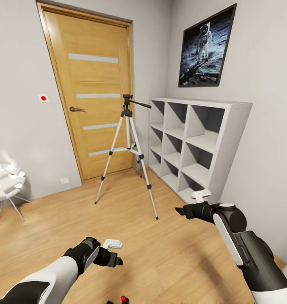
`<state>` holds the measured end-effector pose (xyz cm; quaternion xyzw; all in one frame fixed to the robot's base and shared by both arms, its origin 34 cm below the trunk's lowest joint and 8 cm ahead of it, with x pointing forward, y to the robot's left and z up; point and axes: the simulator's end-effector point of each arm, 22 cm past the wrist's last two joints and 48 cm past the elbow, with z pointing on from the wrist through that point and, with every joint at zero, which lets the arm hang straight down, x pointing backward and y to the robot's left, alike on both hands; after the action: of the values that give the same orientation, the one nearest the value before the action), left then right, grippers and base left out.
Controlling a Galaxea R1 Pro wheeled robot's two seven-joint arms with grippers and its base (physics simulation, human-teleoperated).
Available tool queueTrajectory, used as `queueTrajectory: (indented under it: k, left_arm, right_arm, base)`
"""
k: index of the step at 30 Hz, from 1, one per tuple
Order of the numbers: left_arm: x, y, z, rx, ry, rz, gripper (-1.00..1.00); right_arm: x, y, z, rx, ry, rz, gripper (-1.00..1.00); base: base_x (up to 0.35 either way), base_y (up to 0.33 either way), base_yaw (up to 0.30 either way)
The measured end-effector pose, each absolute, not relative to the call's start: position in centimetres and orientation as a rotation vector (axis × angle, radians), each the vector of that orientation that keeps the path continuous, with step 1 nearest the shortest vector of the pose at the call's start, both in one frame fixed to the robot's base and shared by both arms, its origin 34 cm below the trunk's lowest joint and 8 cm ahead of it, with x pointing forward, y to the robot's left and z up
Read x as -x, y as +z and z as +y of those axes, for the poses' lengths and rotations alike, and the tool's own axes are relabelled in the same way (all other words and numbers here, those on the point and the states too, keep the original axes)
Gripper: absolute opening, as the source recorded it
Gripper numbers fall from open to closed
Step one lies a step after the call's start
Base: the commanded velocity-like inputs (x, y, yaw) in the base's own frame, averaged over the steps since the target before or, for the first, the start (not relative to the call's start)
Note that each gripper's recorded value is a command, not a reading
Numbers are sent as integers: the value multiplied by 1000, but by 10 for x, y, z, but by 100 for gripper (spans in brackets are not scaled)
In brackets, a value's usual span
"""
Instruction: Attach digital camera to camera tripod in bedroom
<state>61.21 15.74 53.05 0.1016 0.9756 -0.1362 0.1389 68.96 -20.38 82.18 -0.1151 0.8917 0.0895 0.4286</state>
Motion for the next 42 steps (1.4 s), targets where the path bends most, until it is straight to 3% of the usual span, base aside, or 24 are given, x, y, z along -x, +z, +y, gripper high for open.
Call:
queueTrajectory:
  k: [17, 42]
  left_arm:
    - [-605, 482, 189, -123, -270, 2824, 100]
    - [-579, 418, 178, -164, -266, 2835, 100]
  right_arm:
    - [-678, 782, -159, 349, 285, 2231, 100]
    - [-664, 744, -142, 399, 303, 2190, 100]
  base:
    - [0, 0, -23]
    - [0, 0, 0]
